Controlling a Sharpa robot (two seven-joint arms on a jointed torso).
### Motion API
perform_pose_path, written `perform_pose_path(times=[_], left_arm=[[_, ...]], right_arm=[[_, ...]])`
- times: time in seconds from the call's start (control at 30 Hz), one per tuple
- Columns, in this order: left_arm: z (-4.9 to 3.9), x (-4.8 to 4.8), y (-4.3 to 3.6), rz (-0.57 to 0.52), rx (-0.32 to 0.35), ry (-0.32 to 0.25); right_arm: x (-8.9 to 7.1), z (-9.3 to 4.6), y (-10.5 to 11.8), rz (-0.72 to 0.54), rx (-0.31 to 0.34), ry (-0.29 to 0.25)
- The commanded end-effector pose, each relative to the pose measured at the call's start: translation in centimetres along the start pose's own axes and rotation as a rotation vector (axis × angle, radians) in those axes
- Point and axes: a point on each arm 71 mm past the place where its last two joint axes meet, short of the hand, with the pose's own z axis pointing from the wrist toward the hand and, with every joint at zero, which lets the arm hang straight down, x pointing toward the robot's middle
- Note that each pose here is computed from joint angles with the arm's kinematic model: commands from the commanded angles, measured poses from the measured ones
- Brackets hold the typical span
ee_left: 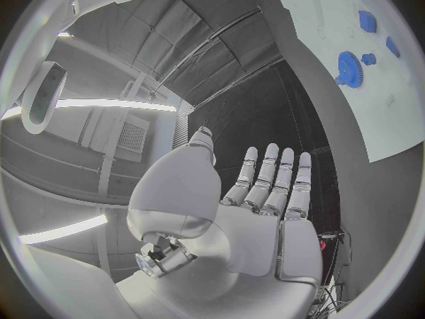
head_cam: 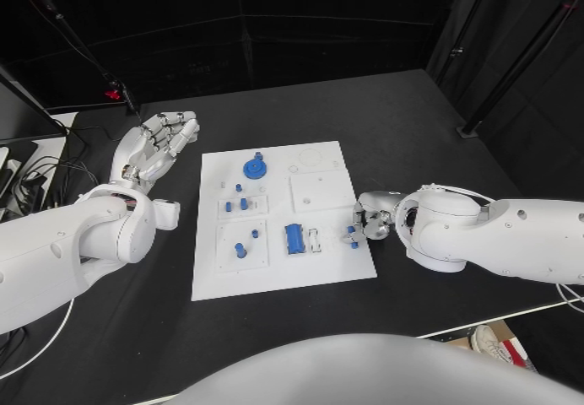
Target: Assemble the parts on the task board
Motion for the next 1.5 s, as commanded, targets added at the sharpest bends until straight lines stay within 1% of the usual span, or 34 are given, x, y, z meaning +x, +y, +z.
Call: perform_pose_path(times=[0.03,0.33,0.57,0.73,0.93,1.2,1.5], left_arm=[[0.01,0.05,-0.64,-0.006,0.076,0.005],[0.0,0.01,-0.63,-0.005,0.076,0.004],[-0.02,-0.06,-0.62,-0.004,0.075,0.003],[-0.03,-0.07,-0.61,-0.004,0.074,0.003],[-0.05,-0.1,-0.61,-0.005,0.074,0.003],[-0.06,-0.16,-0.6,-0.004,0.074,0.002],[-0.01,-0.09,-0.56,-0.005,0.073,0.004]], right_arm=[[1.0,0.1,-0.3,-0.039,0.035,0.069],[1.0,0.1,0.0,-0.033,0.014,0.066],[1.0,0.1,0.3,0.012,-0.015,0.055],[0.9,0.1,0.5,0.07,-0.039,0.041],[0.8,0.0,0.6,0.202,-0.067,0.039],[0.3,-0.3,0.7,0.339,-0.112,-0.01],[-0.2,-0.7,0.7,0.436,-0.158,-0.067]])
